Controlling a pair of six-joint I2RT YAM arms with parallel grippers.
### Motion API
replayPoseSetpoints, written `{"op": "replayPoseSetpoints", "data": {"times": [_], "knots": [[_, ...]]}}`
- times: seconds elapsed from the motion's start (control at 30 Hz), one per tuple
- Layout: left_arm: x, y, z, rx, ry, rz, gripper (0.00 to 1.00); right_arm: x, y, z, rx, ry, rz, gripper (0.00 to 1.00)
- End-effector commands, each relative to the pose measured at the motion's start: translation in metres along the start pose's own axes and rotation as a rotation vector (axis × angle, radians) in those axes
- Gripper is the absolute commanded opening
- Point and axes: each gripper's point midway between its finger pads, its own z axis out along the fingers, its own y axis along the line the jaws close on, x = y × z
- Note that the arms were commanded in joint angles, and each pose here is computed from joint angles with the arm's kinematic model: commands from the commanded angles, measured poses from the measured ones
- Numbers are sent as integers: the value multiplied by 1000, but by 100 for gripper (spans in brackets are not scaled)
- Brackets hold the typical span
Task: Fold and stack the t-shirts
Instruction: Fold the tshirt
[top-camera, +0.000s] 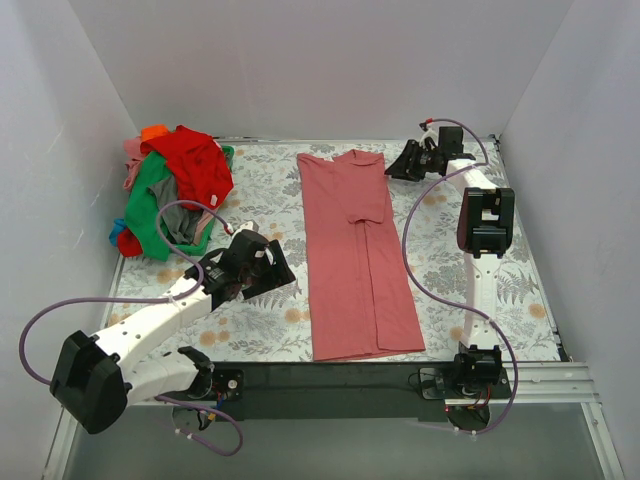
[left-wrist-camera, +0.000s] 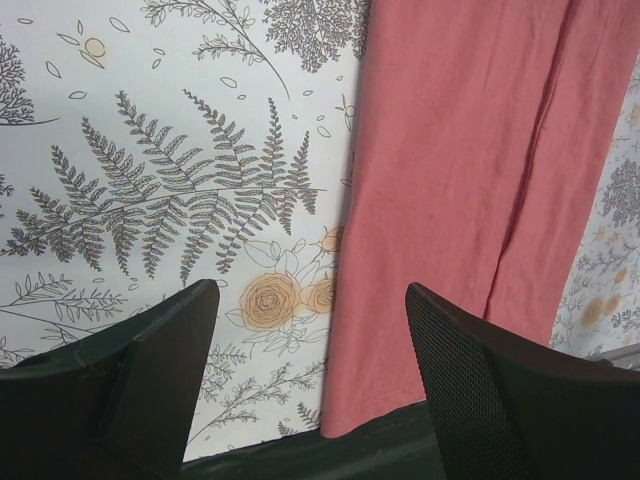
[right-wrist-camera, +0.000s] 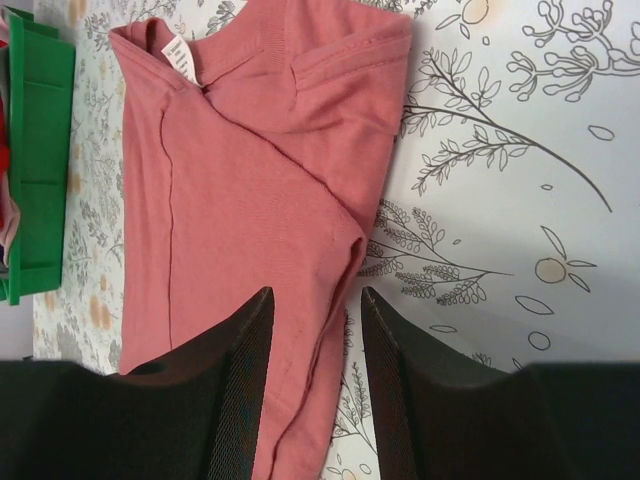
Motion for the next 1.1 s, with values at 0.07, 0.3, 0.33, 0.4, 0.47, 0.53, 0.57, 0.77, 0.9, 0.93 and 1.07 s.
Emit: {"op": "replayPoseSetpoints", "data": {"times": [0.07,0.3,0.33,0.4,0.47,0.53,0.57,0.77,0.9,0.93,1.07], "knots": [[-15,-14,-5,39,-35,9,74,-19,12,5,-33,-48,-33,47],[-14,-14,-4,34,-29,5,75,-15,12,20,-4,-46,-38,45],[-15,-15,-5,37,-33,2,74,-15,11,21,8,-49,-38,45],[-16,-15,-6,37,-35,0,74,-13,11,24,10,-46,-34,44],[-16,-15,-6,34,-36,0,74,-12,10,25,21,-48,-28,43],[-16,-15,-6,33,-38,0,74,-13,10,25,26,-50,-28,41],[-16,-15,-7,34,-36,-1,74,-14,10,24,30,-55,-31,38],[-16,-15,-6,32,-37,-3,74,-27,16,14,59,-88,-84,20],[-16,-15,-8,37,-40,-1,74,-38,24,4,73,-117,-131,15],[-16,-15,-8,35,-39,-3,74,-40,27,2,73,-121,-141,15],[-16,-14,-9,37,-43,-4,74,-42,36,-2,70,-127,-172,11]]}}
